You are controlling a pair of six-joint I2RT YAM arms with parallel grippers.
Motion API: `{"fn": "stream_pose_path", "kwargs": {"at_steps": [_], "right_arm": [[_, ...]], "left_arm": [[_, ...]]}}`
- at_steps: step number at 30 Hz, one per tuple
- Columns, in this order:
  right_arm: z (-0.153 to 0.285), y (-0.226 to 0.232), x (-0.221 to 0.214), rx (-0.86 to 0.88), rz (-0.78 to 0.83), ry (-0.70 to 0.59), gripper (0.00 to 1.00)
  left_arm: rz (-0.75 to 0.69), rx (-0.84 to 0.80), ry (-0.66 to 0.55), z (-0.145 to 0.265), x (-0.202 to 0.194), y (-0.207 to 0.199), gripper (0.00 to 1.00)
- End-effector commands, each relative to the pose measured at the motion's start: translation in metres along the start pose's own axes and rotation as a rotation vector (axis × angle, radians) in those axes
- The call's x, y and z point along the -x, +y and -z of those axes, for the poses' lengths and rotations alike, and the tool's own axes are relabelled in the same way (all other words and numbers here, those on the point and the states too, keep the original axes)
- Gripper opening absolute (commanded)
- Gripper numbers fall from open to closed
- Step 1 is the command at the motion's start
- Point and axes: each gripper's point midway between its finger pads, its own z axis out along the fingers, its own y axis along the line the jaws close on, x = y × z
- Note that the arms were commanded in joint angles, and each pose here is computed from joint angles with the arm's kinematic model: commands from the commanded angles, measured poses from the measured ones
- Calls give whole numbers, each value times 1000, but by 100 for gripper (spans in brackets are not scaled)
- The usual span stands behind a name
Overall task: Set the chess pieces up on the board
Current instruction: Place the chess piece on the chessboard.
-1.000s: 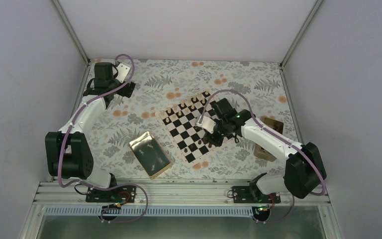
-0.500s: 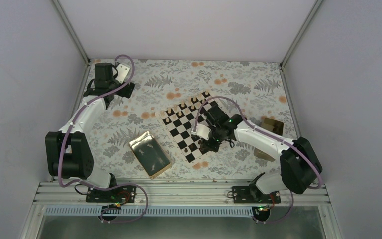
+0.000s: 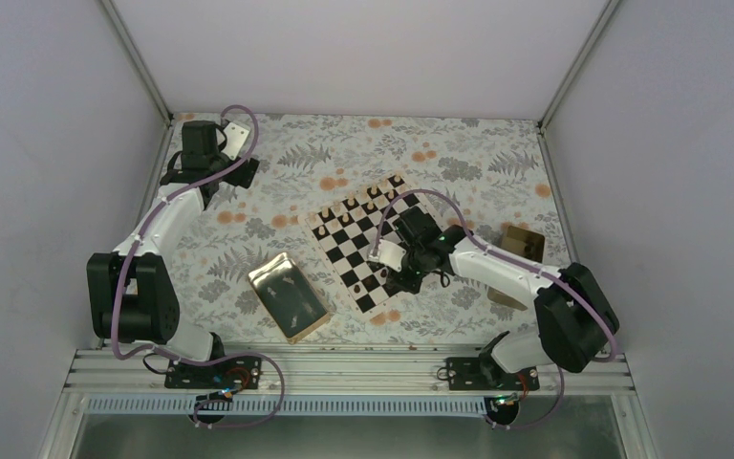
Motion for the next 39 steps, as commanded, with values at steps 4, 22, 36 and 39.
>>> {"fn": "stream_pose_path", "kwargs": {"at_steps": [4, 22, 36, 39], "right_arm": [[-9, -1, 2, -4, 20, 2, 17], [-19, 0, -8, 10, 16, 35, 17], [-22, -2, -8, 3, 18, 42, 20], [-23, -2, -10, 3, 17, 43, 22]], "left_arm": [[0, 9, -21, 5, 4, 0, 100], [-1, 9, -24, 6, 5, 0, 100], [-1, 9, -20, 4, 4, 0, 100], [-1, 9, -17, 3, 3, 0, 100]]}}
